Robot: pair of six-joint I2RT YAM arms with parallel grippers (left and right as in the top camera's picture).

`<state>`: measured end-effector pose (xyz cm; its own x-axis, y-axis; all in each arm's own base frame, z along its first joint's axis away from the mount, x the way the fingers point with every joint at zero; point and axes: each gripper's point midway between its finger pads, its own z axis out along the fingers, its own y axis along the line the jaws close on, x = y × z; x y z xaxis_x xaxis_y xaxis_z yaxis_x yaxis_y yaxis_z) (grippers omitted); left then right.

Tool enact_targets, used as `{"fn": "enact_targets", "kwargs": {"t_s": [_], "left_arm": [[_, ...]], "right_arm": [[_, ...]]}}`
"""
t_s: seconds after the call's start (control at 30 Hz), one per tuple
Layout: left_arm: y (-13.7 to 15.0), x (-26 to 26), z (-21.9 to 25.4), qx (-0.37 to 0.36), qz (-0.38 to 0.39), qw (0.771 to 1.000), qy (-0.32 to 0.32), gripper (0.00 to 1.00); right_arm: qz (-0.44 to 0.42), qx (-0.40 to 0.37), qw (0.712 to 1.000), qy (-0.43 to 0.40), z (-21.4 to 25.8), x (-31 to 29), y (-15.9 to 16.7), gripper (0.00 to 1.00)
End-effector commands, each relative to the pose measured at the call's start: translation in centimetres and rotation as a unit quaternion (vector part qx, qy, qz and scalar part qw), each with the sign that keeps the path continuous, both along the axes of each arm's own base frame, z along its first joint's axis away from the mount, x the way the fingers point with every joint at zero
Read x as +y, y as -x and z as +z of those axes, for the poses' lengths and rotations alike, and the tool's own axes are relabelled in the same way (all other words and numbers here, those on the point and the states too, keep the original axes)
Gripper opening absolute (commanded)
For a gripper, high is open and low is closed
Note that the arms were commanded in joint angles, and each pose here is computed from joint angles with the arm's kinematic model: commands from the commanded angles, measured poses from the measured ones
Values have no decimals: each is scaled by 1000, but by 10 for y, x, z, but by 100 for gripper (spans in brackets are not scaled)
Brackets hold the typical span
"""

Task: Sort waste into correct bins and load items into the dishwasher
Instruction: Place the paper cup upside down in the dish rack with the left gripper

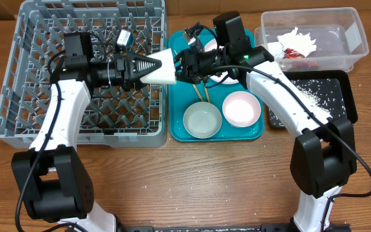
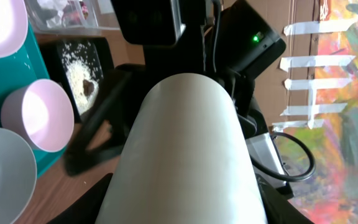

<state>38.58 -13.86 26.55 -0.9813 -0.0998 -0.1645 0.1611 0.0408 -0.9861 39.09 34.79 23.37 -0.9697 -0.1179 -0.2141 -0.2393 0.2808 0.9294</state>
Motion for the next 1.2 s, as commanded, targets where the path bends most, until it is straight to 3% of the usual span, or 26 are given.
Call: {"fn": "enact_targets", "kwargs": {"t_s": [0.0,0.17,0.3,0.33,0.43,0.5,0.57,0.63,0.83,1.03,1.17], "left_arm": [[-6,3,12,-54,-2,999,1,32],[-24,10,14,-88,41,994,-41,27],[-51,29,8,-87,151,974,-143,24],[-57,41,11,-94,198,955,-201,26],[-55,58,19,-101,247,916,-300,29],[-41,78,24,-95,272,858,-426,34],[-17,85,18,-65,260,812,-519,38],[3,84,0,-34,234,789,-567,41],[44,80,-72,71,122,741,-657,40],[48,78,-145,137,61,725,-672,39],[48,72,-175,164,34,728,-665,30]], "right_arm": [[-10,-6,1000,10,-11,-6,-8,60],[-66,1,995,71,-36,-39,-29,68],[-108,14,983,149,-65,-70,-37,70],[-115,17,978,175,-73,-79,-36,71],[-130,19,969,210,-82,-89,-35,71],[-150,14,958,243,-84,-100,-37,72],[-175,6,944,281,-85,-114,-38,82],[-187,4,934,303,-87,-122,-38,92],[-191,8,928,320,-92,-127,-36,93],[-190,12,927,322,-92,-128,-35,93],[-191,11,926,324,-93,-129,-35,93]]}}
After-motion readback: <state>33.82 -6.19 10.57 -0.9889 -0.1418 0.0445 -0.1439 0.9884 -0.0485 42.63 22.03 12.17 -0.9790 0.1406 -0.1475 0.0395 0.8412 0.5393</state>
